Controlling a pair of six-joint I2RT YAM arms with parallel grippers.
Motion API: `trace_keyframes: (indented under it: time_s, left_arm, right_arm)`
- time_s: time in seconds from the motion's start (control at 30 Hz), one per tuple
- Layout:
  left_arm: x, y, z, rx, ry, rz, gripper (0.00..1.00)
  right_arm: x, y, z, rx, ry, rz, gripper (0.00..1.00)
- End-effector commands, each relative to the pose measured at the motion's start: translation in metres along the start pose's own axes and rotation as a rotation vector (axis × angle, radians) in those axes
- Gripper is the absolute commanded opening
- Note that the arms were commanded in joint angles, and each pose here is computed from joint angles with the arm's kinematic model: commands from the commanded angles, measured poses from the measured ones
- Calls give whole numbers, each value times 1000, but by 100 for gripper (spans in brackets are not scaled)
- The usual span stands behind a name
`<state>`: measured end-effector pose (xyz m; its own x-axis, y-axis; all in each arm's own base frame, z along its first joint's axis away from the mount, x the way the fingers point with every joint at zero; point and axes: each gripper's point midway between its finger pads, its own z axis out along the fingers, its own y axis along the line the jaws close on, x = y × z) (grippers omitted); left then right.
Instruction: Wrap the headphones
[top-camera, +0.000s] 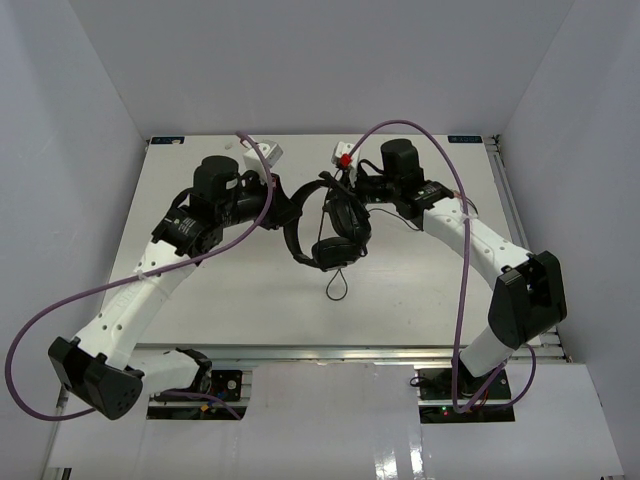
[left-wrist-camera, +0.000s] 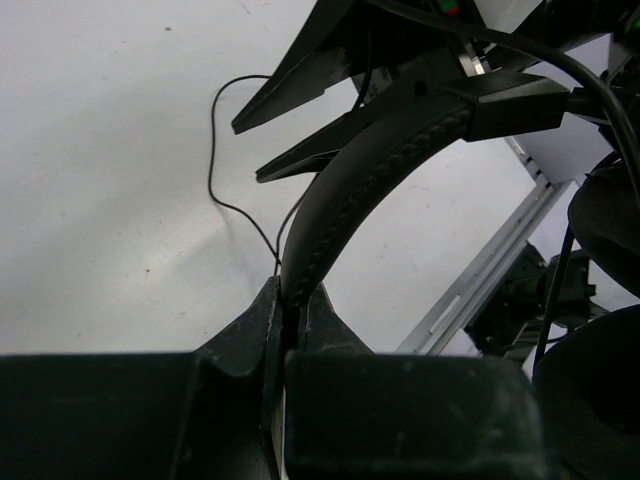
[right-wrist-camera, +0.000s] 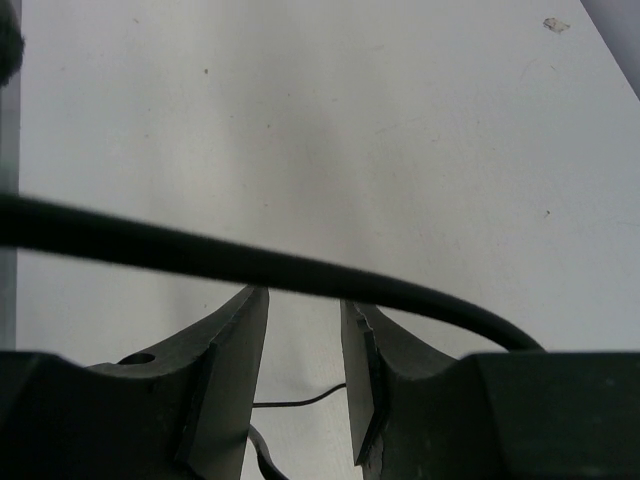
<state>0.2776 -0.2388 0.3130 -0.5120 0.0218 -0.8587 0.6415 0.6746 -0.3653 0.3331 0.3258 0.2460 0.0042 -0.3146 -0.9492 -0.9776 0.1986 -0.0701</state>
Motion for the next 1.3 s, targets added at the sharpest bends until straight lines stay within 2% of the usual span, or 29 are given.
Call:
trace_keyframes:
  time_s: [0.0, 0.1, 0.23, 0.47, 0.6, 0.8, 1.0, 1.07, 1.13, 1.27]
  left_arm:
    - [-25, -41, -3, 187, -52, -39, 0]
    - [-20, -46, -1, 229, -34, -44, 0]
    - [-28, -43, -5, 198, -69, -33, 0]
    - [-75, -39, -19, 99, -190, -7, 0]
    - [-105, -42, -29, 59, -246, -7, 0]
    - [-130, -36, -41, -26, -299, -40, 0]
    - [-139, -29, -43, -74, -325, -61, 0]
    - [-143, -24, -44, -103, -339, -68, 0]
    - [-153, -24, -49, -119, -367, -68, 0]
    - [-172, -21, -54, -157, -415, -78, 0]
  right_arm:
    - [-37, 0, -11, 1, -87, -15, 28]
    - [-40, -1, -10, -2, -92, -5, 28]
    - [-33, 12, -9, -70, -99, 24, 32]
    - [-36, 59, -12, -336, -234, 135, 38]
    - [-40, 73, -14, -420, -283, 198, 40]
    - [-45, 78, -17, -454, -325, 222, 39]
    - [-53, 88, -24, -514, -362, 223, 38]
    - [-50, 94, -26, -554, -352, 274, 38]
    - [-56, 98, -31, -577, -384, 234, 39]
    - [-56, 105, -33, -617, -407, 270, 40]
